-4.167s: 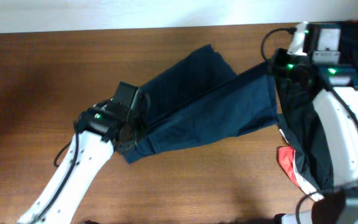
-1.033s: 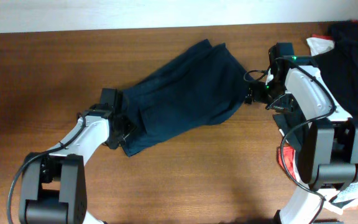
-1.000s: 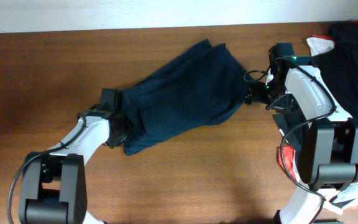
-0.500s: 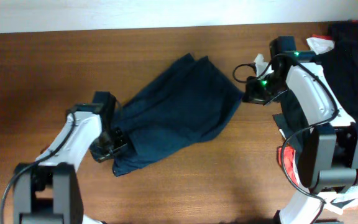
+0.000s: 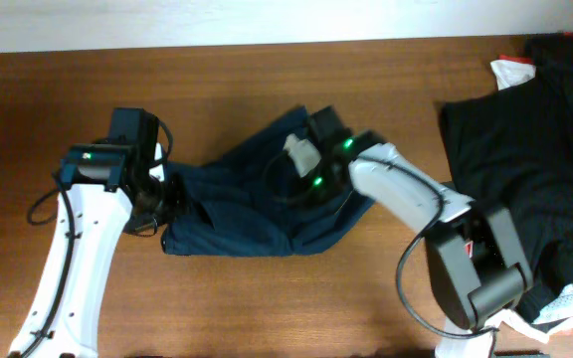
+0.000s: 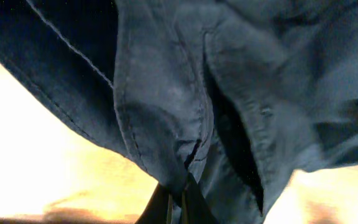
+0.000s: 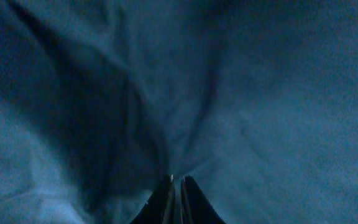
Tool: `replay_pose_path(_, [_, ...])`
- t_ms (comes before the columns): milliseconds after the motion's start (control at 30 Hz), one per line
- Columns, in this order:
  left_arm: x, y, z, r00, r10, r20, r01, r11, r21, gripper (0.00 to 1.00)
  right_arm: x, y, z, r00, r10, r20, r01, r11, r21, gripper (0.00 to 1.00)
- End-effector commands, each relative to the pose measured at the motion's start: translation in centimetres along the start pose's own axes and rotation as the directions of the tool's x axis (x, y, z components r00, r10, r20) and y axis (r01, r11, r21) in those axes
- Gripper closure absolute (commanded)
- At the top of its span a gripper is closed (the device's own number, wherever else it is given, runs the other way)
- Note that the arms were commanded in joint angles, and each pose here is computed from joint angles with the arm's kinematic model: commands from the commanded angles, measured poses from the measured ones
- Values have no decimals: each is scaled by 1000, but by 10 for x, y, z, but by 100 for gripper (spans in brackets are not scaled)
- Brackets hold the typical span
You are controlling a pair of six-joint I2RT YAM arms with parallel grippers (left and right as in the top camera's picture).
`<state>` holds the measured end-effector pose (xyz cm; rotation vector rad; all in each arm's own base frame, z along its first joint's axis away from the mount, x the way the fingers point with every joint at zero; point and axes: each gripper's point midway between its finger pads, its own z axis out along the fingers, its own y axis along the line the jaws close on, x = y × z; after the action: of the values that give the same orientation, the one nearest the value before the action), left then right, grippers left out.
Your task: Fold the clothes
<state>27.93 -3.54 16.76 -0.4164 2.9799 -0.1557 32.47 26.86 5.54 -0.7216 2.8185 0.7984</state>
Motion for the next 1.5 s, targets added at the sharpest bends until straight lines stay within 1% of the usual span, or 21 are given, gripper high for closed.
replay_pose_path(0, [-13,-17,-30,996,28,85,-36,995,90,99,21,38,29,998,-61,-24,60,997,-44,90])
replay_pose_path(100, [-16,-27,-40,995,31,100,-45,989,139,99,24,62,48,994,-111,10,111,992,-63,89])
replay_pose_path(167, [-15,-31,-44,994,33,100,-49,985,162,99,22,75,53,988,-151,36,153,985,-78,84])
replay_pose_path(233, [-15,-31,-47,994,34,104,-51,985,164,100,17,87,57,981,-182,68,188,979,-83,83])
replay_pose_path(267, [-16,-31,-48,993,52,110,-70,984,163,99,13,94,58,979,-185,89,193,977,-93,79])
replay_pose_path(367, [-19,-31,-49,987,88,133,-109,982,153,99,12,92,57,979,-179,93,187,978,-87,79])
replay_pose_path(400, [-21,-29,-50,986,88,142,-107,985,137,100,11,86,56,981,-169,91,176,982,-70,80])
replay_pose_path(433, [-25,-22,-50,984,86,157,-102,990,96,99,8,69,50,987,-138,84,139,990,-11,80])
replay_pose_path(500, [-27,-15,-50,982,85,166,-96,994,56,100,5,35,29,996,-66,66,59,993,101,80])
replay_pose_path(633, [-30,-14,-50,978,104,180,-113,993,44,99,2,-32,-32,994,84,72,-101,955,277,80])
replay_pose_path(667, [-31,-15,-51,978,103,183,-114,992,47,100,3,-44,-42,992,101,70,-117,950,290,80])
replay_pose_path(733, [-31,-20,-51,977,104,185,-119,990,72,100,20,-78,-61,984,173,32,-174,932,318,80])
replay_pose_path(867, [-30,-38,-53,973,125,193,-153,978,142,100,48,-111,-64,967,254,-20,-233,912,337,81])
replay_pose_path(1067, [-18,-83,-52,952,218,213,-261,945,198,100,77,-125,-40,959,278,-51,-245,908,341,81])
replay_pose_path(1167, [-11,-101,-49,949,239,205,-281,935,215,99,85,-129,-31,959,278,-49,-245,908,341,81])
replay_pose_path(1367, [6,-138,-23,936,323,139,-347,911,225,99,91,-132,-23,959,282,-40,-252,906,340,81])
replay_pose_path(1467, [4,-162,-2,925,356,133,-378,896,234,100,92,-132,-23,958,283,-43,-253,906,340,81])
